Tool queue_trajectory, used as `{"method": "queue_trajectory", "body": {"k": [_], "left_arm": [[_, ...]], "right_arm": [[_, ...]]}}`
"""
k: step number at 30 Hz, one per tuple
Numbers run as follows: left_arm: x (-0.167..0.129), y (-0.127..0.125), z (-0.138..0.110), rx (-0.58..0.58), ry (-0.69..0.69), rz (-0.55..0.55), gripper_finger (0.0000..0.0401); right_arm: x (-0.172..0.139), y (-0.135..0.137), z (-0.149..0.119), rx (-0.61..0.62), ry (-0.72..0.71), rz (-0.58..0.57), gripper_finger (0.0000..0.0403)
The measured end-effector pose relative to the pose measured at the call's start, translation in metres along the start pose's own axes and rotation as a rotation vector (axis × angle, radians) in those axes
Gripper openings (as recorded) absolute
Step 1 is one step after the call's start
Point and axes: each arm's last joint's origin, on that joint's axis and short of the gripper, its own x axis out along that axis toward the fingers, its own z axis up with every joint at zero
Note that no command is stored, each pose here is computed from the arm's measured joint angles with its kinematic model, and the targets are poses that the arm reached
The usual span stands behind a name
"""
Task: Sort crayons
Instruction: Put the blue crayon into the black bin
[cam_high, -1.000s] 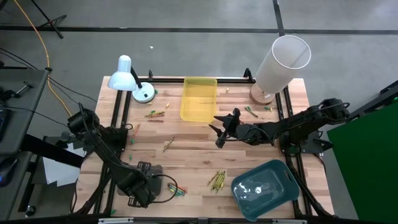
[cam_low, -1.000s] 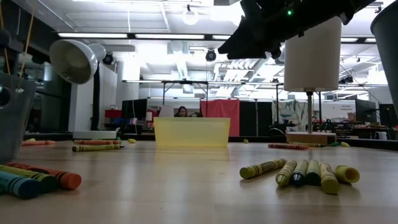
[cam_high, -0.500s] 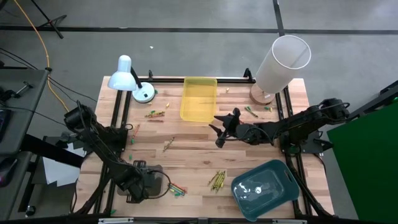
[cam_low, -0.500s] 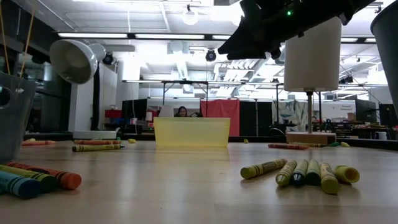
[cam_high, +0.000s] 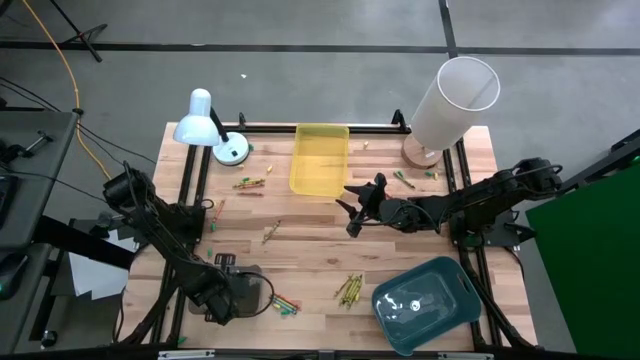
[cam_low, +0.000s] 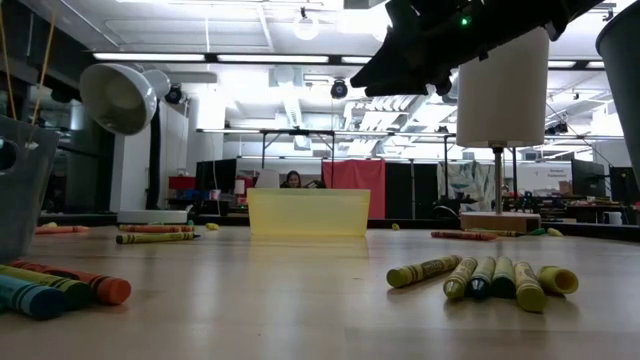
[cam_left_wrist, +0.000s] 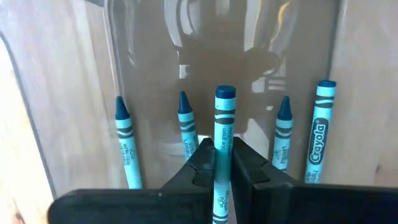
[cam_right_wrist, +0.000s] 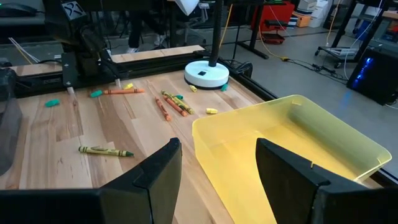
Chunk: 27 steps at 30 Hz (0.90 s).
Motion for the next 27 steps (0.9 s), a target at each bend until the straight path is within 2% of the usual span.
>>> {"method": "queue_trajectory", "body": {"k": [14, 27], "left_arm": [[0.0003, -0.0018, 0.0012, -0.005, -0.009, -0.019, 0.0020], [0.0002, -0.0024, 0.0007, -0.031, 0.013, -0.040, 0.0099]], "right_arm": [[0.0000, 0.0000, 0.0000, 0.000, 0.000, 0.000, 0.0200], [0.0000, 0.0000, -0.0001, -0.001, 0.000, 0.000, 0.0200]]}}
